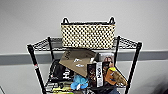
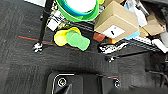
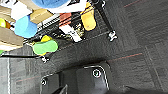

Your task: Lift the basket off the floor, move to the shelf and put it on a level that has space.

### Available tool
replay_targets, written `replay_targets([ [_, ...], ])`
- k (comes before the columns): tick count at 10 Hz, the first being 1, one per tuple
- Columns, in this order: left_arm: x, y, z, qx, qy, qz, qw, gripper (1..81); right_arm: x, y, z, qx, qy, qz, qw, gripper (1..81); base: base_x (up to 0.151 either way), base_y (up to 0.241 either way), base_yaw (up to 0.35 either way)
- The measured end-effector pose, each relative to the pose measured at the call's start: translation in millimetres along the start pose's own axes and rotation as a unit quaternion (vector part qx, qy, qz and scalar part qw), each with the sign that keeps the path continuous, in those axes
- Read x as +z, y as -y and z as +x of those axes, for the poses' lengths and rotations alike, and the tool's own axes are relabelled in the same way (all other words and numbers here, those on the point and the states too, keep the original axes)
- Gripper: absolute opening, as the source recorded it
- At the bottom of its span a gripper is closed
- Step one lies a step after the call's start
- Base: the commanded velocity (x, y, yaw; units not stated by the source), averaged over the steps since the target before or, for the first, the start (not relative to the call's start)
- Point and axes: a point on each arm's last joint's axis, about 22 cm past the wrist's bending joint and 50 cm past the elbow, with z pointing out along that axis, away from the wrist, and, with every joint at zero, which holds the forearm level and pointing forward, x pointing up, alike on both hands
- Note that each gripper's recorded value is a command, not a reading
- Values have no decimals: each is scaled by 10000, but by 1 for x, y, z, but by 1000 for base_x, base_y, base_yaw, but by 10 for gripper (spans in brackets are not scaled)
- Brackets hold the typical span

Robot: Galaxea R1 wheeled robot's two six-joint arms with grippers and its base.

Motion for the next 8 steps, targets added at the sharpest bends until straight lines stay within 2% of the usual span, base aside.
replay_targets([
  [2,19,4,-29,4,103,5,9999,811,19,-5,-29,-15,94,-43,9999,811,0,0,0],
  [4,40,9,-60,-31,217,35,9998,811,52,-1,-75,-13,289,-17,9996,811,0,0,0],
  [6,57,19,-78,-43,182,126,9997,811,82,7,-101,-38,346,-15,9994,811,0,0,0],
  [8,80,16,-115,-76,344,116,9993,811,106,12,-120,-62,387,-55,9992,811,0,0,0],
])
